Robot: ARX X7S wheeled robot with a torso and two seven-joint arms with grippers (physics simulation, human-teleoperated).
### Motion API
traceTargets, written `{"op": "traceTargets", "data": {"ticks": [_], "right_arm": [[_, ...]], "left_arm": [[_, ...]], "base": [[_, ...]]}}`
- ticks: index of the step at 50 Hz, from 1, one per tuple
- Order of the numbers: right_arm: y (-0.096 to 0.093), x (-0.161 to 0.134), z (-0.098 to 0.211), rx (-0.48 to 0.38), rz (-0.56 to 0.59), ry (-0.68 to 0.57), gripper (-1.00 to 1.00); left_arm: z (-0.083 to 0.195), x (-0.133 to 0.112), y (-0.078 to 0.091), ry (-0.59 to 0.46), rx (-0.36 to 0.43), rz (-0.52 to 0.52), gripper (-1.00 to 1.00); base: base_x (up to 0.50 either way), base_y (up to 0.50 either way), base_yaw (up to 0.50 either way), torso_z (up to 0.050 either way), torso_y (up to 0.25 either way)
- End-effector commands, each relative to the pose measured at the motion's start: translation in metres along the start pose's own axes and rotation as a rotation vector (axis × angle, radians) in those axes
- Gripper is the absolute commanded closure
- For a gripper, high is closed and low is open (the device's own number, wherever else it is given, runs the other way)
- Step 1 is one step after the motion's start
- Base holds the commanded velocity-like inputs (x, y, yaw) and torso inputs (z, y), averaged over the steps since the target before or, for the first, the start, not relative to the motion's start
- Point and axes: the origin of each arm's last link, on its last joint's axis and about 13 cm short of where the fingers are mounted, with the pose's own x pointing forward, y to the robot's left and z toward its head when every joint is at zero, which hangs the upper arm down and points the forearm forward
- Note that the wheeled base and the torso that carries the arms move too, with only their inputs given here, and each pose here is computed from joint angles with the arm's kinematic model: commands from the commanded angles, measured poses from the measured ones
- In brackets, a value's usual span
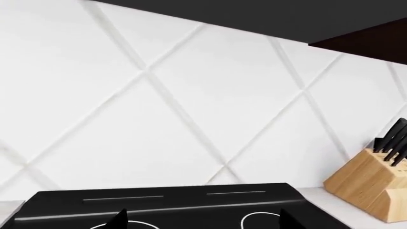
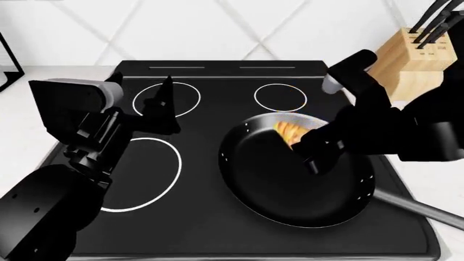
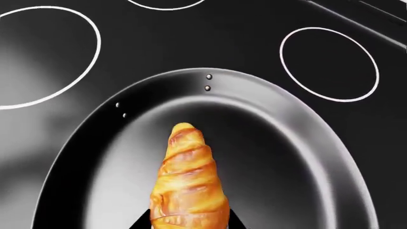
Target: Pick the croissant and place it on the pan. Then turn on the stove to warm the croissant.
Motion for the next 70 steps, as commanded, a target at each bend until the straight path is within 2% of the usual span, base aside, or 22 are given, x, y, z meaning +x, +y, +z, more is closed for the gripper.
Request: {"op": "traceTargets", "data": {"ticks": [1,23,24,35,47,56,62,70], "right_arm": [[-0.001,0.007,-0.006,0.005,0.020,0.028,1.00],[0.003,0.010,-0.013,0.025,0.049,0.069,1.00],[0.003,0.010,-0.014,0.026,0.048,0.068,-1.00],[0.007,0.003,-0.011,0.008,0.032,0.050,-1.00],[0.026,-0.022,-0.003,-0.083,-0.051,-0.027,-1.00],[0.046,-0.039,-0.009,-0.111,-0.120,-0.220,-1.00],[0.059,-0.046,-0.021,-0.105,-0.178,-0.272,-1.00],[0.076,-0.048,-0.034,-0.094,-0.251,-0.382,-1.00]], "left_arm": [[-0.001,-0.001,0.000,0.002,0.002,0.002,-1.00],[0.001,-0.002,-0.001,-0.006,0.002,-0.001,-1.00],[0.001,-0.002,-0.001,-0.006,0.001,-0.001,-1.00],[0.003,-0.005,-0.002,-0.005,-0.007,-0.008,-1.00],[0.000,-0.004,-0.001,-0.001,-0.009,-0.001,-1.00],[-0.002,-0.004,0.000,-0.013,-0.009,0.006,-1.00],[-0.003,-0.004,0.000,-0.027,-0.011,0.007,-1.00],[-0.004,-0.007,0.000,-0.107,-0.008,0.046,-1.00]], "base": [[0.00,0.00,0.00,0.000,0.000],[0.00,0.00,0.00,0.000,0.000],[0.00,0.00,0.00,0.000,0.000],[0.00,0.00,0.00,0.000,0.000],[0.00,0.00,0.00,0.000,0.000],[0.00,0.00,0.00,0.000,0.000],[0.00,0.00,0.00,0.000,0.000],[0.00,0.00,0.00,0.000,0.000]]}}
